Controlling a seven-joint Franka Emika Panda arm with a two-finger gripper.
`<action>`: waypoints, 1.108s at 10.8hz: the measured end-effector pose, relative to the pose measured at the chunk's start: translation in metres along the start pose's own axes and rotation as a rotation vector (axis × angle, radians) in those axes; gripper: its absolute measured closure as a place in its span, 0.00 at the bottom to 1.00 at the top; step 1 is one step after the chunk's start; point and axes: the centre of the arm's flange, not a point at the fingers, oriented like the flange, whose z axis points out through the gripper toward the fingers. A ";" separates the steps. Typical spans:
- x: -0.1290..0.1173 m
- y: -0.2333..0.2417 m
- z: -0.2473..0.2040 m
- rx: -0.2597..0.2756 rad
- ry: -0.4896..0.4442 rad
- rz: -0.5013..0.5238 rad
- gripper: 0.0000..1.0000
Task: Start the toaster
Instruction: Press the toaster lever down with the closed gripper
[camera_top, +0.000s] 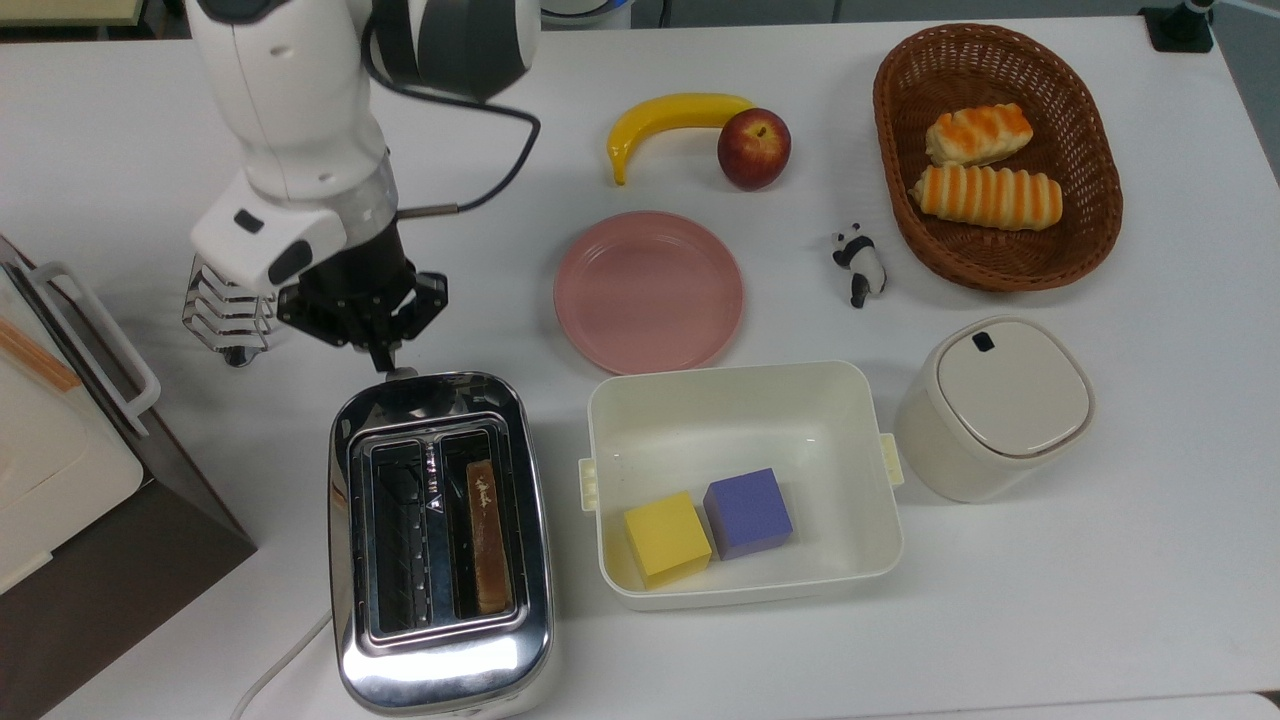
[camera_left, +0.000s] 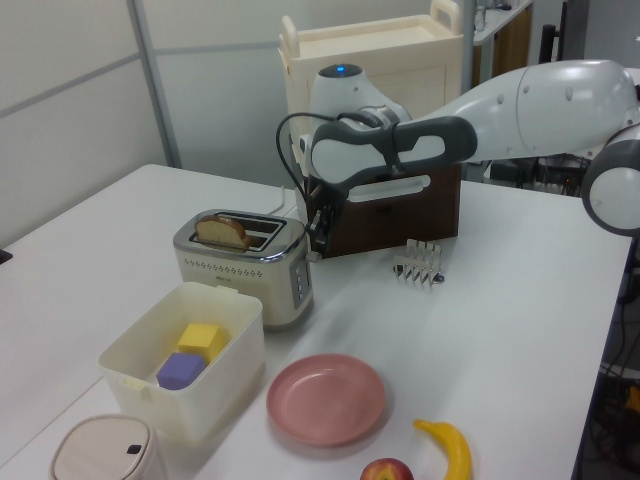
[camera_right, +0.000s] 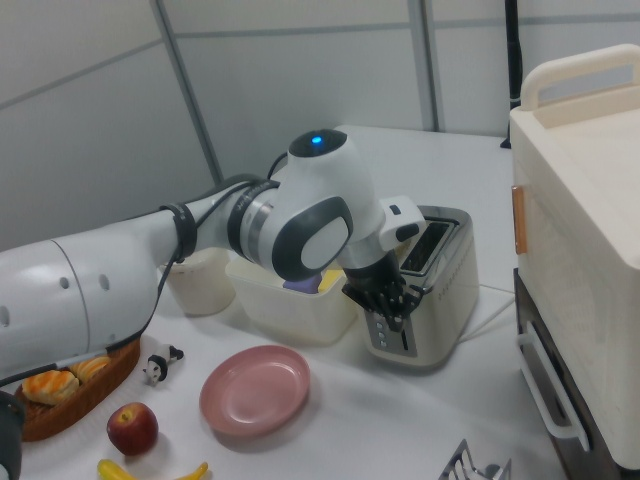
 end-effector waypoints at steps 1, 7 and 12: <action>0.002 0.000 0.010 -0.001 0.008 0.000 0.99; 0.000 -0.003 0.054 0.016 -0.029 -0.006 0.99; -0.001 -0.002 0.070 0.016 -0.045 -0.009 0.99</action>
